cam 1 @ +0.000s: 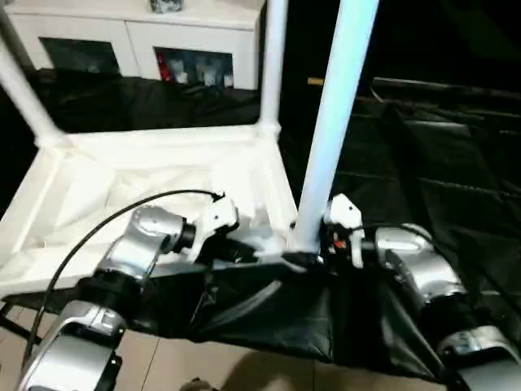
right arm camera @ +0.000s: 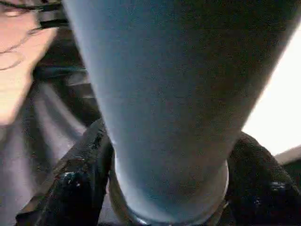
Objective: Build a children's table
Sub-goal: Rotate leg to tighten
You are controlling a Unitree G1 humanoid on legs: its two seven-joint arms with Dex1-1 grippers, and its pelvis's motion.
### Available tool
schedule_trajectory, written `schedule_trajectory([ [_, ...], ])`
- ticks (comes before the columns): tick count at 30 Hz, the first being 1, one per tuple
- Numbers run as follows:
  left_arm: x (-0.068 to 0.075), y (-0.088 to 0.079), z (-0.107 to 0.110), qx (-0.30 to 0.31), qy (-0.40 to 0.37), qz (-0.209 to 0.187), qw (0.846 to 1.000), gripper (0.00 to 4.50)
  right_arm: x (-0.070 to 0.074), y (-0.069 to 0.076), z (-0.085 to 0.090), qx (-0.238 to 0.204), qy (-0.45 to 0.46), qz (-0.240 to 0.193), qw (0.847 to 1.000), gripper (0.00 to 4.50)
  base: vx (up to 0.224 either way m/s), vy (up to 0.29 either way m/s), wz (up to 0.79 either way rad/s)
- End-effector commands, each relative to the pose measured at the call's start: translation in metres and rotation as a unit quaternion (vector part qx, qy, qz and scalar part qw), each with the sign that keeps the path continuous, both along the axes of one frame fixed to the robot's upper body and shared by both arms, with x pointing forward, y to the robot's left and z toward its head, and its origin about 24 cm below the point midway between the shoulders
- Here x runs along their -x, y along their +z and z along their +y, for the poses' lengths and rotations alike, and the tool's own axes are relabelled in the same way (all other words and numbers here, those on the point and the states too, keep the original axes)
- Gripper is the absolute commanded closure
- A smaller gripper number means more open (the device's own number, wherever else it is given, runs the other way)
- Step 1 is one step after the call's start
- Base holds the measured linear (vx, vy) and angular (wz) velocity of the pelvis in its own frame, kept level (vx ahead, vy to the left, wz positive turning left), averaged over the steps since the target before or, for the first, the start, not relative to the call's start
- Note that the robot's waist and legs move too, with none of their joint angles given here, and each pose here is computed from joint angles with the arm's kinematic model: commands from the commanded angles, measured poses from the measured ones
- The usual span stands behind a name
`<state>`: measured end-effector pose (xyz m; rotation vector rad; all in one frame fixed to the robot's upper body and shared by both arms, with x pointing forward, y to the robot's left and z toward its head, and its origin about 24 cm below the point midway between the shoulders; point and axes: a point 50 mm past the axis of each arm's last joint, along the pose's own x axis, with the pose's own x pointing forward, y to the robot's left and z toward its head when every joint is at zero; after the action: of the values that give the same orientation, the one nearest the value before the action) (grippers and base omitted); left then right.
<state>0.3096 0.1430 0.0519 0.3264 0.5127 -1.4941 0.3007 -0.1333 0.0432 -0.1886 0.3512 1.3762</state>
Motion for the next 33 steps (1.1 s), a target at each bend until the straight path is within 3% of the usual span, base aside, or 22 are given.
schedule_trajectory([
  [1, -0.002, 0.007, -0.007, 0.019, -0.023, -0.002, 1.0, 4.5, 0.008, 0.001, 0.011, -0.007, 0.056, 0.011, 0.998, 1.52, 0.0, 0.0, 0.0],
  [9, -0.006, 0.009, -0.008, 0.026, 0.004, -0.013, 1.0, 4.5, 0.007, -0.003, 0.017, -0.013, 0.026, 0.002, 1.0, 1.77, 0.0, 0.0, 0.0],
  [11, -0.011, 0.007, -0.01, 0.021, 0.043, -0.025, 0.999, 4.5, -0.001, -0.007, 0.021, -0.013, -0.035, -0.017, 0.999, 1.77, 0.0, 0.0, 0.0],
  [15, -0.021, 0.004, -0.02, 0.017, 0.123, -0.053, 0.991, 4.5, -0.016, -0.016, 0.031, -0.017, -0.178, -0.03, 0.983, 1.78, 0.0, 0.0, 0.0],
  [19, -0.028, 0.001, -0.041, 0.015, 0.187, -0.07, 0.98, 4.5, -0.022, -0.021, 0.049, -0.027, -0.276, -0.029, 0.96, 1.78, 0.0, 0.0, 0.0],
  [21, -0.031, -0.001, -0.061, 0.019, 0.224, -0.081, 0.971, 4.5, -0.022, -0.025, 0.069, -0.023, -0.312, -0.039, 0.949, 1.78, 0.0, 0.0, 0.0],
  [24, -0.029, -0.003, -0.07, 0.017, 0.22, -0.089, 0.971, 4.5, -0.018, -0.025, 0.08, -0.02, -0.296, -0.053, 0.953, 1.78, 0.0, 0.0, 0.0],
  [25, -0.027, -0.005, -0.078, 0.025, 0.211, -0.084, 0.974, 4.5, -0.016, -0.025, 0.085, -0.026, -0.284, -0.059, 0.957, 1.22, 0.0, 0.0, 0.0],
  [29, -0.024, -0.004, -0.08, 0.03, 0.197, -0.081, 0.977, 4.5, -0.017, -0.023, 0.082, -0.043, -0.287, -0.044, 0.956, 1.02, 0.0, 0.0, 0.0],
  [33, -0.02, -0.001, -0.067, 0.038, 0.161, -0.074, 0.983, 4.5, -0.021, -0.018, 0.062, -0.048, -0.275, -0.061, 0.958, 0.67, 0.0, 0.0, 0.0],
])
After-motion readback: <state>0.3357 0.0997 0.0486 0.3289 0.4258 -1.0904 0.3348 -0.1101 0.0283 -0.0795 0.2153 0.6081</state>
